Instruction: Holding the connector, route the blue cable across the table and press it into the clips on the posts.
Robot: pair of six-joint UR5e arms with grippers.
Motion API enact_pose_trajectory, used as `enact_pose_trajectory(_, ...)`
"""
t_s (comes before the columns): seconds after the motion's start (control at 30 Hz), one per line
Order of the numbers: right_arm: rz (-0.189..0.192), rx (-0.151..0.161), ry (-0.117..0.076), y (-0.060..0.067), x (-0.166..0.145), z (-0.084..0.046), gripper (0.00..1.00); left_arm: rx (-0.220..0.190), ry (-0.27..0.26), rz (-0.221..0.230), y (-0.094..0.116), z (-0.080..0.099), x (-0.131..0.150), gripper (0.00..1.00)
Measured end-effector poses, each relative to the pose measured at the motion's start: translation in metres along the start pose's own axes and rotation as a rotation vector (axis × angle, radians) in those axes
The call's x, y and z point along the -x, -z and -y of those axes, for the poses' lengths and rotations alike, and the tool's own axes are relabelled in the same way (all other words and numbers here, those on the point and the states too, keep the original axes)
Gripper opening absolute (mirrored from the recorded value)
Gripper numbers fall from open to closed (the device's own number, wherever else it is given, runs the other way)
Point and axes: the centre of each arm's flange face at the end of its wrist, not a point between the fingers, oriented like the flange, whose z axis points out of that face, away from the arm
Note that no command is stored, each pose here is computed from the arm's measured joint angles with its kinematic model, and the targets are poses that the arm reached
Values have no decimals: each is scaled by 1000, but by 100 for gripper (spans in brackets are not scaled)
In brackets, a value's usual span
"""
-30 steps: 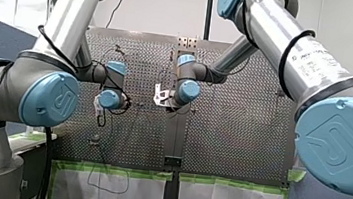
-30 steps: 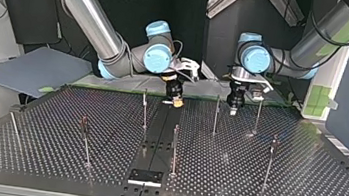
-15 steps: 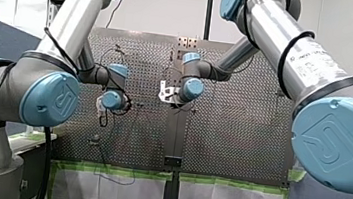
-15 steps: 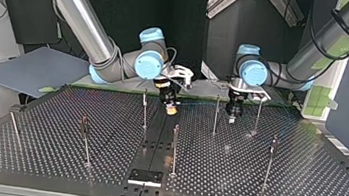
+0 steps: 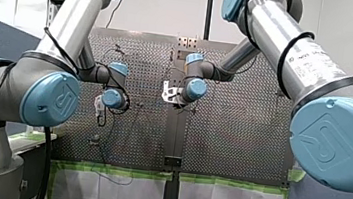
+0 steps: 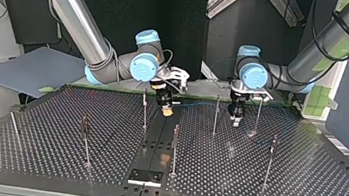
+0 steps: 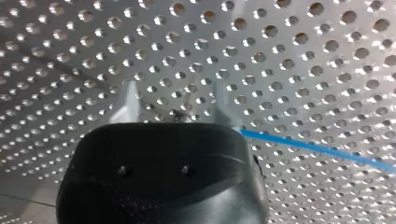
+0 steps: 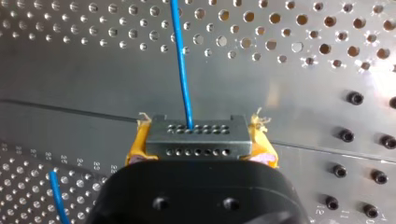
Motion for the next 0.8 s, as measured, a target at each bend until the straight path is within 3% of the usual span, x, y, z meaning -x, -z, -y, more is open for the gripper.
enact_pose_trajectory(0.33, 6, -1, 0, 1, 1, 0, 0, 22, -10, -70, 25, 1, 5, 100)
enact_pose_trajectory(0.8, 8, 3, 0, 0, 1, -4, 0, -10, -55, -155, 81, 22, 20, 100)
